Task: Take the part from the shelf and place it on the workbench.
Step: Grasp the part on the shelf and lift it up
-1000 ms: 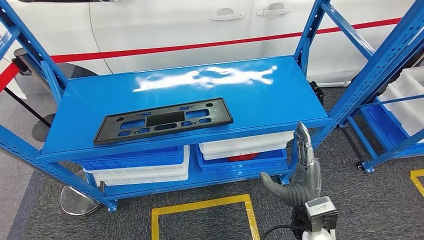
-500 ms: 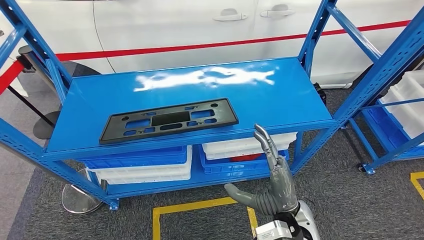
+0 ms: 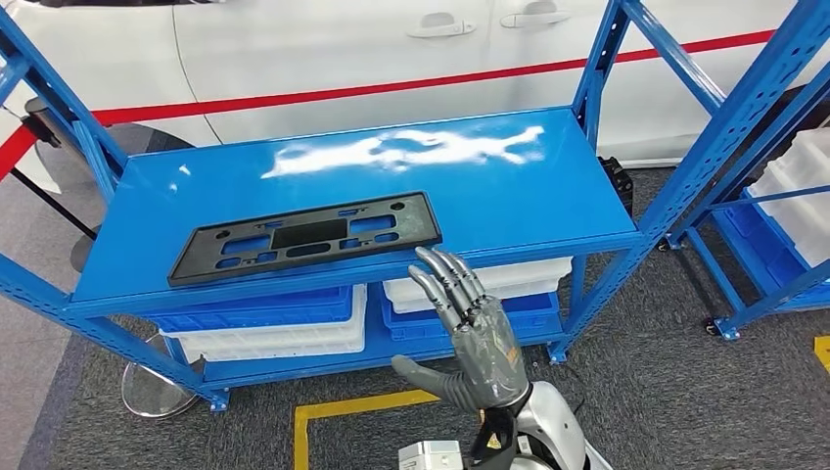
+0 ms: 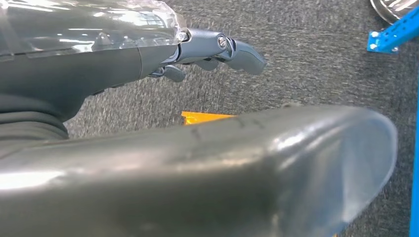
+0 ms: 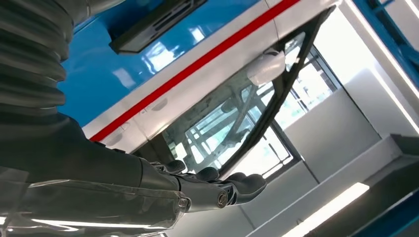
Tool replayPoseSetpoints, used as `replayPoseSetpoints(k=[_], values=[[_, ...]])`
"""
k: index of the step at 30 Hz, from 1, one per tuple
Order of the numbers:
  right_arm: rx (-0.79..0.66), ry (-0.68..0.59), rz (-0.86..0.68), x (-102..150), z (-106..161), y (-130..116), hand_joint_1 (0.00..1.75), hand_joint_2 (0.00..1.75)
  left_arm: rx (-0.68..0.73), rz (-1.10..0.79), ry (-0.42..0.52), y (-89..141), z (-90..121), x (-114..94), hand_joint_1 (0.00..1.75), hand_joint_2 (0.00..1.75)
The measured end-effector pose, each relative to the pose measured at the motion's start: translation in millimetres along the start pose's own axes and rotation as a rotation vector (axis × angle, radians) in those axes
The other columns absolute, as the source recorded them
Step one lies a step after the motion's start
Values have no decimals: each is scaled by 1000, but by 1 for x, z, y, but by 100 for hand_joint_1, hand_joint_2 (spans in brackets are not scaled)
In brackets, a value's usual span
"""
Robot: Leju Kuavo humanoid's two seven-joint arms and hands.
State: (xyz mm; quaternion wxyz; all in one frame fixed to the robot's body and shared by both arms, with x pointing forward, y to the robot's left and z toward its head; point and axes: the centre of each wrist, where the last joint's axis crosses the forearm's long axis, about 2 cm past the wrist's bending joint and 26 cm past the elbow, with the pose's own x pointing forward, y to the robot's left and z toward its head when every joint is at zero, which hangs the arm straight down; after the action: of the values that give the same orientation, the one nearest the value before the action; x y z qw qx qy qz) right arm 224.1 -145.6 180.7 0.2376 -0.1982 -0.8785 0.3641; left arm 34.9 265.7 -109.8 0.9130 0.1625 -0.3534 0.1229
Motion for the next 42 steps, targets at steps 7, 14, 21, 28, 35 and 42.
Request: replayPoseSetpoints(k=[7, 14, 21, 28, 35, 42], values=[[93, -9, 76, 12, -1, 28, 0, 175, -7, -8, -8, 0, -2, 2, 0, 0], [194, -21, 166, 19, 11, 59, 0, 175, -17, -4, -10, -1, -3, 4, 0, 0], [293, -73, 281, 20, 27, 90, 0, 175, -41, 1, -10, -4, -4, 6, 0, 0], [360, -150, 386, 23, 35, 119, 0, 175, -82, 24, -6, -4, -5, 8, 0, 0], [362, -253, 491, 27, 30, 139, 0, 175, -127, 71, 4, -4, -7, 9, 0, 0], [325, -279, 541, 26, 20, 142, 0, 175, -149, 93, 12, -4, -7, 9, 0, 0]])
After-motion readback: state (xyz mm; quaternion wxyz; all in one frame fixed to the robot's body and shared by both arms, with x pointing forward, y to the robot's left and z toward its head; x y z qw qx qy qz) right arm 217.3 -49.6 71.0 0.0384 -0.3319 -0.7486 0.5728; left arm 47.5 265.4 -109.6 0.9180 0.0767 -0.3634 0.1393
